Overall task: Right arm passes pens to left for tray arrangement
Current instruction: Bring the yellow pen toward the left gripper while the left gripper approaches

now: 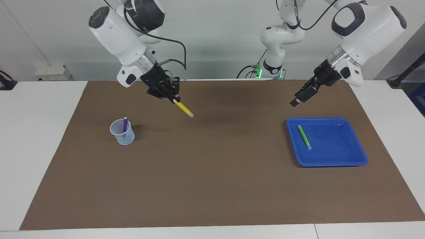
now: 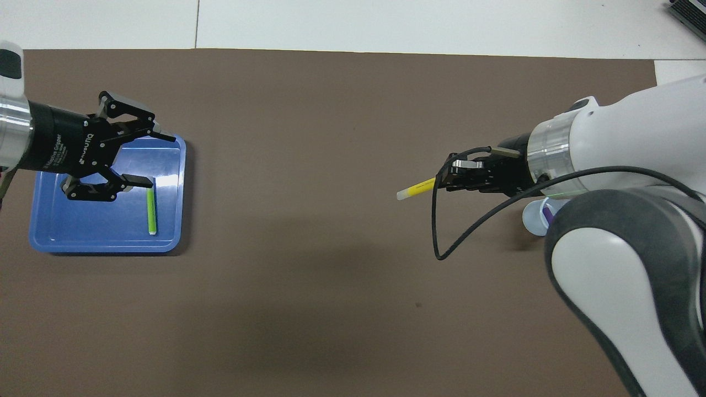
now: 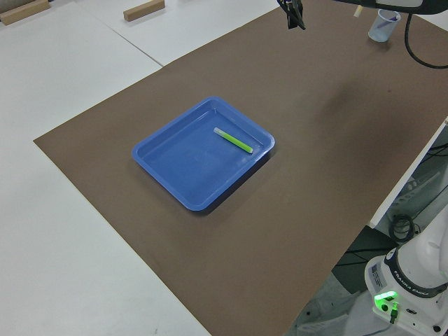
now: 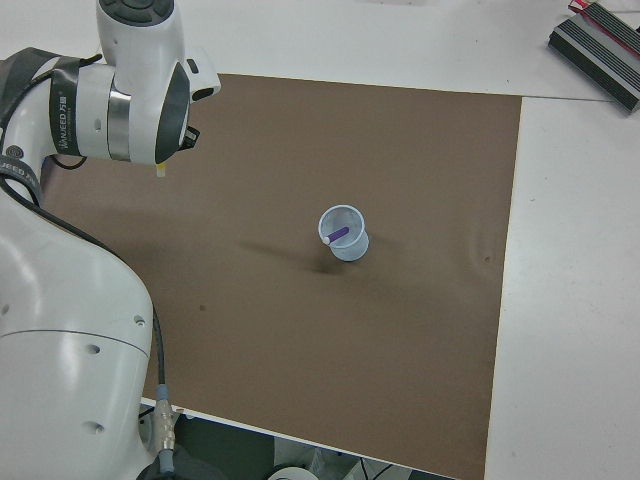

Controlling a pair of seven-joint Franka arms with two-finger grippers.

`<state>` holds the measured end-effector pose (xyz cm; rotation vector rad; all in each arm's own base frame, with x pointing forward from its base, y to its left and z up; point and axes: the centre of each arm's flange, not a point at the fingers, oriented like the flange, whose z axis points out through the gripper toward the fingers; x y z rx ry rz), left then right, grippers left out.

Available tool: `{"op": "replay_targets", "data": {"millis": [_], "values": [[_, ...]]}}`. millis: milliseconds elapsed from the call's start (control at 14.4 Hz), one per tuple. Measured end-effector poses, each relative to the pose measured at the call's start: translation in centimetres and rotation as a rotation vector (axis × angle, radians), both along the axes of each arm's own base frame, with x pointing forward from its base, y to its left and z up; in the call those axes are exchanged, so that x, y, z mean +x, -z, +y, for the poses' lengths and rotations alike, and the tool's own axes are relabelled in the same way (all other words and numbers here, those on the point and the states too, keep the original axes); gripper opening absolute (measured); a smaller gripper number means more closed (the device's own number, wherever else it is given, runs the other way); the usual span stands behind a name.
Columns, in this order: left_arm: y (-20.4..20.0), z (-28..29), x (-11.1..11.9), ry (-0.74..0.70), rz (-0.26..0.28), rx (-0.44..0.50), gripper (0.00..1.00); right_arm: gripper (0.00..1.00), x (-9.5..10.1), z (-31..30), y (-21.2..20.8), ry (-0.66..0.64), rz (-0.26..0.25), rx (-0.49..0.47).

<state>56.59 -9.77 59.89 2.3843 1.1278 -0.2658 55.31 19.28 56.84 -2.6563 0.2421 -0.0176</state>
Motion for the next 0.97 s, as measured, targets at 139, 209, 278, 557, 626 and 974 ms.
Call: {"op": "replay_targets", "data": {"millis": [139,209,278,557,626,974], "values": [[-0.1,-0.6,0.1,-0.069,0.014,-0.072,0.8,0.18,-0.2,1.4,0.3,0.077,0.019,0.032],[0.3,-0.8,0.1,-0.101,0.019,-0.116,0.81,0.18,-0.2,1.9,0.3,0.128,0.041,0.064],[0.9,-0.9,-0.1,-0.136,0.02,-0.155,0.83,0.18,-0.2,2.5,0.4,0.206,0.069,0.111],[3.8,-2.7,-1.6,-0.289,0.01,-0.243,0.8,0.18,-0.5,5.6,0.3,0.429,0.125,0.245],[4.0,-3.5,-1.9,-0.331,0.01,-0.253,0.8,0.18,-0.8,6.5,0.6,0.459,0.134,0.275],[4.7,-6.7,-2.5,-0.53,0.038,-0.298,0.81,0.18,-2.7,10.9,2.5,0.596,0.134,0.367]]}}
